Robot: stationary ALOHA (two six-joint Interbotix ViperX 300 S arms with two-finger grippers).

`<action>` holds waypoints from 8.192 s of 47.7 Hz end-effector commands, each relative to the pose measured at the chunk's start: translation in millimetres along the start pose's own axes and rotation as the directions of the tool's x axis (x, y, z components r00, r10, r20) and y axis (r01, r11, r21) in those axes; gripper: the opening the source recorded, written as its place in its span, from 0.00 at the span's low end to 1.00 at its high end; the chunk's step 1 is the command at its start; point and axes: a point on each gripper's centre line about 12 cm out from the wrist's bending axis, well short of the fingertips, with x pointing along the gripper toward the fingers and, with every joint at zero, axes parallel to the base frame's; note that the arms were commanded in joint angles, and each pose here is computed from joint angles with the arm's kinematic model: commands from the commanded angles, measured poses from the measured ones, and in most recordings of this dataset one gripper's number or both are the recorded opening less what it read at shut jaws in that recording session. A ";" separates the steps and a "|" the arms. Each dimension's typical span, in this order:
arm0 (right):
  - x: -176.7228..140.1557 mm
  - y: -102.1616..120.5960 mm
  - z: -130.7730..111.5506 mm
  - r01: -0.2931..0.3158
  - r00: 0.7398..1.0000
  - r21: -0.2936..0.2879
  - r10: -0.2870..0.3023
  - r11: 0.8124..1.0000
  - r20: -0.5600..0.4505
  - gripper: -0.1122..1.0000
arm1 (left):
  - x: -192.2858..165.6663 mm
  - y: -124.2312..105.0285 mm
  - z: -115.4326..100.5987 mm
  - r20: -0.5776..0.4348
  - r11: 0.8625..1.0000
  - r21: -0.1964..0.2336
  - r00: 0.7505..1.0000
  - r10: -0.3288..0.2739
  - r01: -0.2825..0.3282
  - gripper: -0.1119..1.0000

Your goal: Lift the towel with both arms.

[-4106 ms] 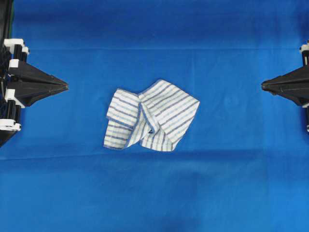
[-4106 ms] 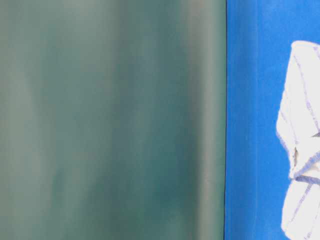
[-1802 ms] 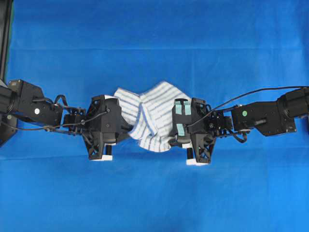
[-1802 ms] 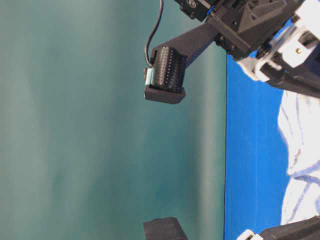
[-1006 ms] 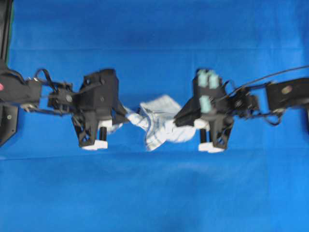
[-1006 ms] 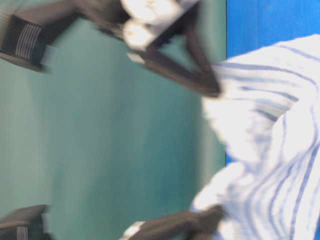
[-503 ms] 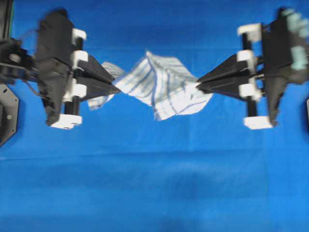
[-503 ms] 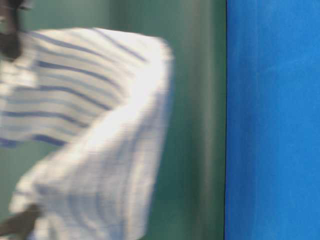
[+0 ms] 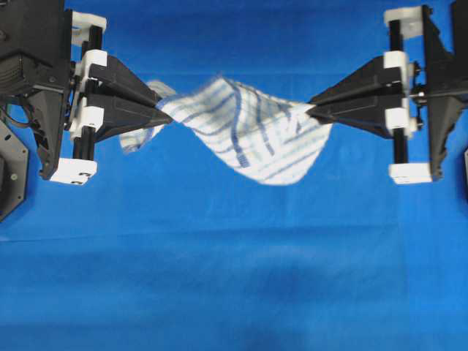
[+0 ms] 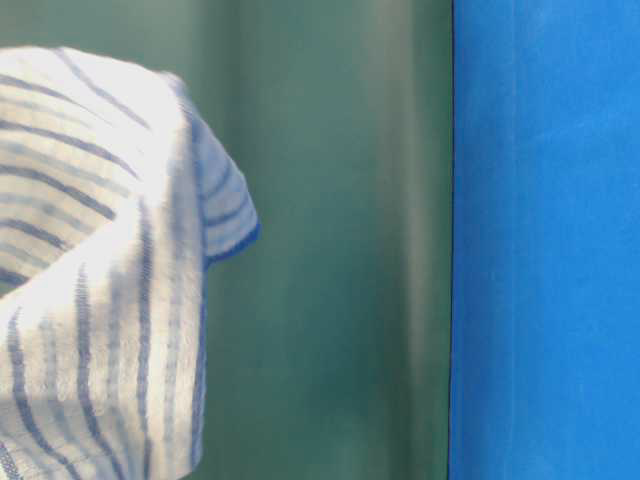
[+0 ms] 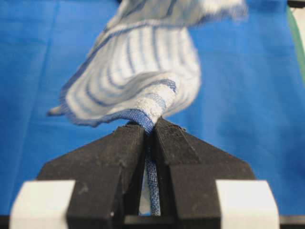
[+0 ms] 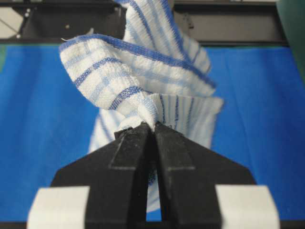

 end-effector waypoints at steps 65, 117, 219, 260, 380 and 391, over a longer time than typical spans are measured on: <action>79.3 23.5 -140.6 -0.032 0.938 0.062 0.051 0.998 -0.343 0.70 | 84.8 -16.7 -135.9 -0.230 0.999 0.007 0.972 -0.045 0.048 0.94; 165.9 45.9 -263.0 -0.041 0.858 0.116 0.095 0.992 -0.505 0.70 | 158.9 -10.8 -275.2 -0.478 0.999 0.024 0.878 -0.017 0.032 0.91; -3.1 -4.0 66.0 0.080 0.994 0.000 -0.080 0.997 -0.079 0.13 | 9.3 7.7 54.2 -0.234 0.999 0.005 0.972 0.039 -0.039 0.14; 16.7 -6.4 13.9 0.103 0.969 0.011 -0.098 0.995 -0.226 0.70 | 28.4 8.3 3.7 -0.302 0.999 0.027 0.953 0.034 -0.027 0.92; 109.2 31.0 -145.3 0.040 0.896 0.111 0.013 0.993 -0.444 0.13 | 120.8 5.0 -164.7 -0.351 1.000 -0.009 0.936 0.011 -0.015 0.14; 72.5 19.0 -71.6 0.086 0.919 0.054 -0.059 0.995 -0.389 0.13 | 85.4 7.8 -88.1 -0.288 1.000 -0.008 0.957 0.020 -0.023 0.14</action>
